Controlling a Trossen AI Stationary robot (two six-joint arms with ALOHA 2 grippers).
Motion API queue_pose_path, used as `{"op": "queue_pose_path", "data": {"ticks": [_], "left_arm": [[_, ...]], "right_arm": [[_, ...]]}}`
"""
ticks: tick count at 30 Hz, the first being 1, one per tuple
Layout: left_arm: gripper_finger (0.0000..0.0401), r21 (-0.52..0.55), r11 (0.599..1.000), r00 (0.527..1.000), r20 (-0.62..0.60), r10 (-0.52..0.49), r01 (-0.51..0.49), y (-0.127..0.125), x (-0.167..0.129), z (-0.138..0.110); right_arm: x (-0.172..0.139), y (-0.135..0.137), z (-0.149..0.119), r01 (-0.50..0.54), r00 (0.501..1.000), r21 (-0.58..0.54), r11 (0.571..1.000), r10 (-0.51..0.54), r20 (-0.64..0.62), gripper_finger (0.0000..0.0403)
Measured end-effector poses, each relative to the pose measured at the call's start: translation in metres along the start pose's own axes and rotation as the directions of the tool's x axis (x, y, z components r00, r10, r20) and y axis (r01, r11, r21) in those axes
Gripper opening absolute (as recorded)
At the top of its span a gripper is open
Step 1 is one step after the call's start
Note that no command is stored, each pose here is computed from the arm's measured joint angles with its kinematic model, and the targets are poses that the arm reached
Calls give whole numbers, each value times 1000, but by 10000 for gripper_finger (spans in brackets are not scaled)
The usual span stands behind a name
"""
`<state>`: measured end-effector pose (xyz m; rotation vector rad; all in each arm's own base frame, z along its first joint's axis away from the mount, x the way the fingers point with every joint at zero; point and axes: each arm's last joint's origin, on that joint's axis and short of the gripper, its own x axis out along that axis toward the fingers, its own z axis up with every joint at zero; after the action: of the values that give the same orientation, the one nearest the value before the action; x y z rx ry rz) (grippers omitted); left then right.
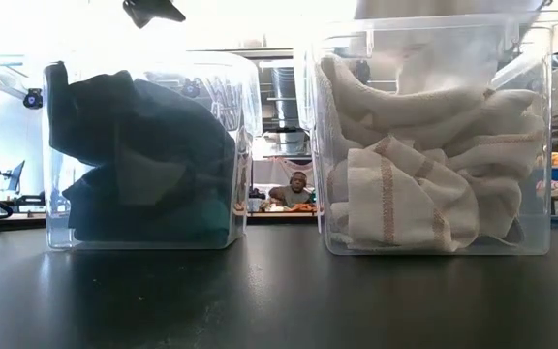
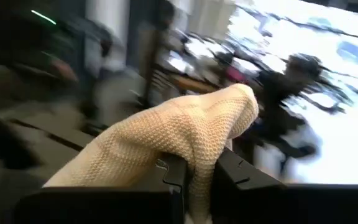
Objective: Sort towels by color in basket
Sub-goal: Put the white towel into the right transparent bin
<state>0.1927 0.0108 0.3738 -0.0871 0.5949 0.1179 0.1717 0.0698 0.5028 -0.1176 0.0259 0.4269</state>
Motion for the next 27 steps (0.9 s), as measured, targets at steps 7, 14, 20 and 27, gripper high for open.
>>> {"op": "queue_pose_path", "data": {"ticks": [7,14,20,27], "left_arm": [[233,0,1000,1000,6,0,0,0,0,1],[233,0,1000,1000,4,0,0,0,0,0],[233,-6,1000,1000,-14,1,-1,0,1,-2],[233,0,1000,1000,1,0,0,0,1,-1]], "right_arm": [[40,-13,-13,293,950,-114,949,-302,-76,27],[51,-37,-30,632,729,-188,752,-659,-182,27],[37,-36,-53,655,569,-318,686,-724,-389,27],[38,-22,-77,449,691,15,893,-337,-639,27]]}}
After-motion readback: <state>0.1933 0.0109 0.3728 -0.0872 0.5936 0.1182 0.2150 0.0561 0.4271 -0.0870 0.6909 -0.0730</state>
